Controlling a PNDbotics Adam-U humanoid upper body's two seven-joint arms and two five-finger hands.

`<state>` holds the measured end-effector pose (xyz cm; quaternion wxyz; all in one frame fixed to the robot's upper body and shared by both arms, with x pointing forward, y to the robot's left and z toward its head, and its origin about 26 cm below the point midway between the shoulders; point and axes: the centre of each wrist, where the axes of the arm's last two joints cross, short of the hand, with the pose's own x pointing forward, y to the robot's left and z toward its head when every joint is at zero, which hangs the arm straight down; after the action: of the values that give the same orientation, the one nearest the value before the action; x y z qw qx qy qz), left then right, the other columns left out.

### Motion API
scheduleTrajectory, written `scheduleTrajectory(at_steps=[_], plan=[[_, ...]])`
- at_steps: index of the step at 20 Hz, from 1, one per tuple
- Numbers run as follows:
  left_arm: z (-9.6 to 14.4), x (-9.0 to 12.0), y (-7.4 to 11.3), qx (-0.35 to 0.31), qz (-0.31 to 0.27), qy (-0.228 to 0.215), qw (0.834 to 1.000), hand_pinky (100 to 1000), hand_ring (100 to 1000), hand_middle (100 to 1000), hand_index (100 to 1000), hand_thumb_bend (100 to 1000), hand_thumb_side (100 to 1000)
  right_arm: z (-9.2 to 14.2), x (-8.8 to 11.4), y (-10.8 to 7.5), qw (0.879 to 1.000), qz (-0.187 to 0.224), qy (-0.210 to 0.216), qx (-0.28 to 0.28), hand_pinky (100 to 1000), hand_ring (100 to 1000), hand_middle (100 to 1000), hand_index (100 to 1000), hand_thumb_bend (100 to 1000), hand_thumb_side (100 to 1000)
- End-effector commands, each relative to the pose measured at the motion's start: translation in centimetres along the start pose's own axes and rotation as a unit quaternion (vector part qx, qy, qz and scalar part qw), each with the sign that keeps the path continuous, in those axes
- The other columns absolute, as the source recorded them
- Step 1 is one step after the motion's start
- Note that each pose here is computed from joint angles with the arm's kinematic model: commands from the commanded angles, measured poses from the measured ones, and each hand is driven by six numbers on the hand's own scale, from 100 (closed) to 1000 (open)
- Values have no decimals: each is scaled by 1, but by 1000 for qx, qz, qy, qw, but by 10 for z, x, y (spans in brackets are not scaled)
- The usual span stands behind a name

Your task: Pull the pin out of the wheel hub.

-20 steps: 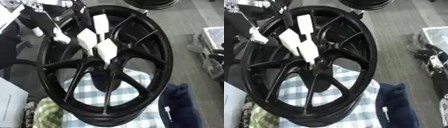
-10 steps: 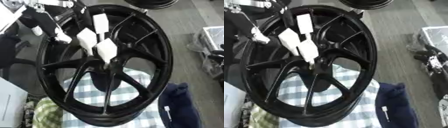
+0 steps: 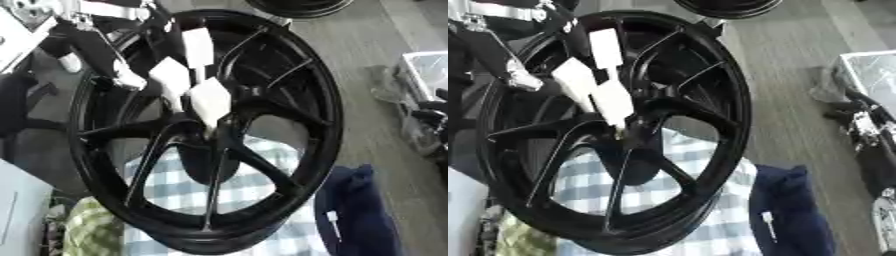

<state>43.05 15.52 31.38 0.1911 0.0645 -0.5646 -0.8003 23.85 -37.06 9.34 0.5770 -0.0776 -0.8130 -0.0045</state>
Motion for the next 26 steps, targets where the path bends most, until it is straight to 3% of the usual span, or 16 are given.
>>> scheduleTrajectory(at_steps=[1, 7, 15, 26], plan=[[4, 3, 12, -51, -60, -33, 996, 817, 796, 745, 802, 416, 470, -2, 4, -2, 1000, 7, -6, 2, 984, 758, 714, 874, 100, 628], [-1, 3, 11, -58, -66, -34, 996, 816, 795, 745, 800, 413, 446, -2, 3, -2, 1000, 5, -4, 2, 985, 758, 714, 875, 100, 633], [-5, 3, 10, -61, -69, -35, 995, 808, 787, 732, 783, 348, 346, -2, 3, -1, 1000, 4, -2, 3, 986, 759, 715, 876, 100, 639], [-6, 3, 10, -58, -58, -37, 996, 772, 738, 642, 685, 253, 237, -2, 1, -1, 1000, 4, 0, 1, 988, 760, 716, 877, 100, 647]])
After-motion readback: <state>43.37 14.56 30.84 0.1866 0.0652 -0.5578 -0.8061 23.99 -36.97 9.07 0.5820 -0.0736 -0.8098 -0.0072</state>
